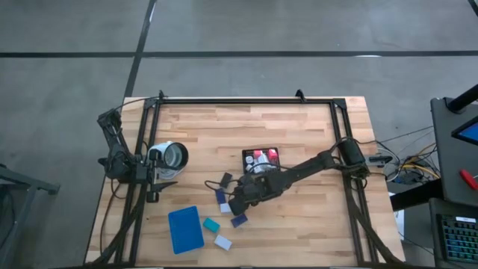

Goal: Pick & Place Office items
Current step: Put the pink white charger adapter into the black bin

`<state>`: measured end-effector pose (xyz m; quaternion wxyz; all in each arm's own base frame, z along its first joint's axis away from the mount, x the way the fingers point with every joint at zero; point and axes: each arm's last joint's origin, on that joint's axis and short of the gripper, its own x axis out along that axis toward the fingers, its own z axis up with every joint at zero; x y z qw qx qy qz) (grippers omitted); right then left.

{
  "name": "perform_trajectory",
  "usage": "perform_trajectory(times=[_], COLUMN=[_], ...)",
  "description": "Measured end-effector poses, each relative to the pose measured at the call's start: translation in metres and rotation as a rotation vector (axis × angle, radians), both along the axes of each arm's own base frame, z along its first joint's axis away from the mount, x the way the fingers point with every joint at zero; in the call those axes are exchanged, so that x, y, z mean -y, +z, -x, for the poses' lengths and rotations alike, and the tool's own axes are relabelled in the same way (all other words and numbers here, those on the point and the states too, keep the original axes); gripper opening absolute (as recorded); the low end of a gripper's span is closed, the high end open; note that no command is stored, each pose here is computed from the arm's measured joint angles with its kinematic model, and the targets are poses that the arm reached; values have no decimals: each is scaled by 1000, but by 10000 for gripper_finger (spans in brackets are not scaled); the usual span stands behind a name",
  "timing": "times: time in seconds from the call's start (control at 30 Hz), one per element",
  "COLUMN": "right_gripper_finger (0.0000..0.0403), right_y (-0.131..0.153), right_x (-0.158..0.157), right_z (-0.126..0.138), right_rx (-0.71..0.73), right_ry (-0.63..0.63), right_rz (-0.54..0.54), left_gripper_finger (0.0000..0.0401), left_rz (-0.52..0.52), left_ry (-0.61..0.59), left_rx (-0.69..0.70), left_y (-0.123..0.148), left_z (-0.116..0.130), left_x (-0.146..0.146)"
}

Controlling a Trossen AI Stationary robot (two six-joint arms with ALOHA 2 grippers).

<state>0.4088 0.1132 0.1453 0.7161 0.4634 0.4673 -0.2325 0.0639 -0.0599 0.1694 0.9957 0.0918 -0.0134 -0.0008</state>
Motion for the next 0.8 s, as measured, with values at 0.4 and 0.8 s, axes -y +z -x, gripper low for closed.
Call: perform_trajectory(times=[0.4,0.8], right_gripper_finger=[132,132], right_y=[0,6], right_x=[0,-1], right_z=[0,-1], right_rx=[0,8], right_ry=[6,33], right_rz=[-2,4], left_gripper_finger=[225,225], left_rz=[0,0], left_ry=[0,0], left_rx=[0,0], left_y=[0,0], left_z=[0,0], left_x=[0,0])
